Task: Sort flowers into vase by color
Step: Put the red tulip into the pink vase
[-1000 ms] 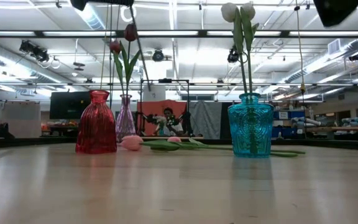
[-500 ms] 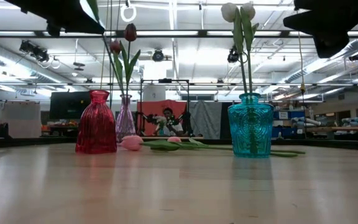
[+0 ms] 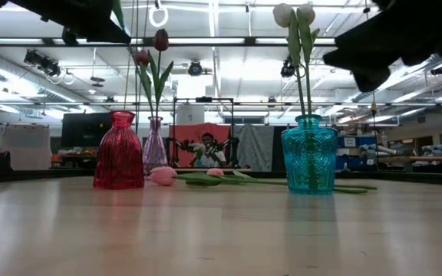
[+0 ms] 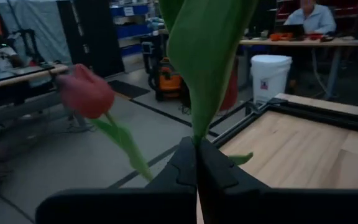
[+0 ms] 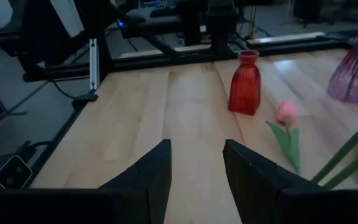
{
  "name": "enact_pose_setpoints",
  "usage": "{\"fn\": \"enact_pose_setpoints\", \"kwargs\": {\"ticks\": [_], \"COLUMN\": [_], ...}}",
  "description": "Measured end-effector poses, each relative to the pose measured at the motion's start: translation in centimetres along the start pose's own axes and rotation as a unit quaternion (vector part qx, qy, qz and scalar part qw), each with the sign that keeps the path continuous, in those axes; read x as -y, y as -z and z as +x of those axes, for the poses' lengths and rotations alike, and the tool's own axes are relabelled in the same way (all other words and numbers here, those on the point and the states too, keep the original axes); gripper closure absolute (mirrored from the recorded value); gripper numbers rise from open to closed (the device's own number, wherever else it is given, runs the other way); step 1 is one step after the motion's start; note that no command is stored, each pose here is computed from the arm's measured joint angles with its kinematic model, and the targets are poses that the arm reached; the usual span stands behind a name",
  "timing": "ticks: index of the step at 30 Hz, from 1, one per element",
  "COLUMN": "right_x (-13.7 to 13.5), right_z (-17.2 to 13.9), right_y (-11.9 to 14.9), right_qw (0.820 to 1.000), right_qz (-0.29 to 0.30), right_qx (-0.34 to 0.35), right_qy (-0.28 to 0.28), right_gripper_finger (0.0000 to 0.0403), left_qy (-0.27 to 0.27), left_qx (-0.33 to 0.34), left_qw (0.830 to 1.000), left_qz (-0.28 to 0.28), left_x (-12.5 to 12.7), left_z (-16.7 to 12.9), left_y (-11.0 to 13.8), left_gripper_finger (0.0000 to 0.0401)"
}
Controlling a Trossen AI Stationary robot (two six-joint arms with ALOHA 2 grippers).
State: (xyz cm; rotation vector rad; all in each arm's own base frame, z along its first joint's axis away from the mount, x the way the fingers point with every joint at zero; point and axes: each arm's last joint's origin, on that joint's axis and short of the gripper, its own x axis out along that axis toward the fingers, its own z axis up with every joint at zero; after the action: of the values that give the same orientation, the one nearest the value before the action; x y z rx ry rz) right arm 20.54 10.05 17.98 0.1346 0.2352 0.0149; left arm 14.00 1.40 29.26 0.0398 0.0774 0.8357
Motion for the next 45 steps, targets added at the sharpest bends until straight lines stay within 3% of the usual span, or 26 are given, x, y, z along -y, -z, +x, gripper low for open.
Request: {"fn": "enact_pose_setpoints", "kwargs": {"ticks": [17, 30, 37, 41, 45], "right_x": [0.4, 0.3, 0.3, 0.3, 0.3], "right_z": [0.3, 0.2, 0.3, 0.2, 0.2], "right_y": [-0.1, -0.1, -0.1, -0.1, 0.0], "right_qw": [0.999, 0.999, 0.999, 0.999, 0.998], "right_qz": [0.022, 0.030, 0.030, 0.037, 0.043], "right_qx": [-0.012, -0.012, -0.012, -0.013, -0.013], "right_qy": [-0.032, -0.035, -0.035, -0.035, -0.036], "right_gripper_finger": [0.0246, 0.0246, 0.0246, 0.0246, 0.0246], "left_qy": [-0.028, -0.034, 0.000, 0.001, 0.008], "left_qx": [-0.077, -0.156, -0.195, -0.199, -0.211], "left_qw": [0.996, 0.987, 0.980, 0.979, 0.977], "left_qz": [0.021, -0.009, -0.033, -0.034, -0.025], "left_x": [0.9, -2.5, -2.9, -2.8, -2.7], "left_z": [5.2, 9.8, 11.2, 11.5, 11.2], "left_y": [2.7, 5.2, 6.6, 6.8, 6.9], "left_gripper_finger": [0.0401, 0.0401, 0.0400, 0.0385, 0.0340]}}
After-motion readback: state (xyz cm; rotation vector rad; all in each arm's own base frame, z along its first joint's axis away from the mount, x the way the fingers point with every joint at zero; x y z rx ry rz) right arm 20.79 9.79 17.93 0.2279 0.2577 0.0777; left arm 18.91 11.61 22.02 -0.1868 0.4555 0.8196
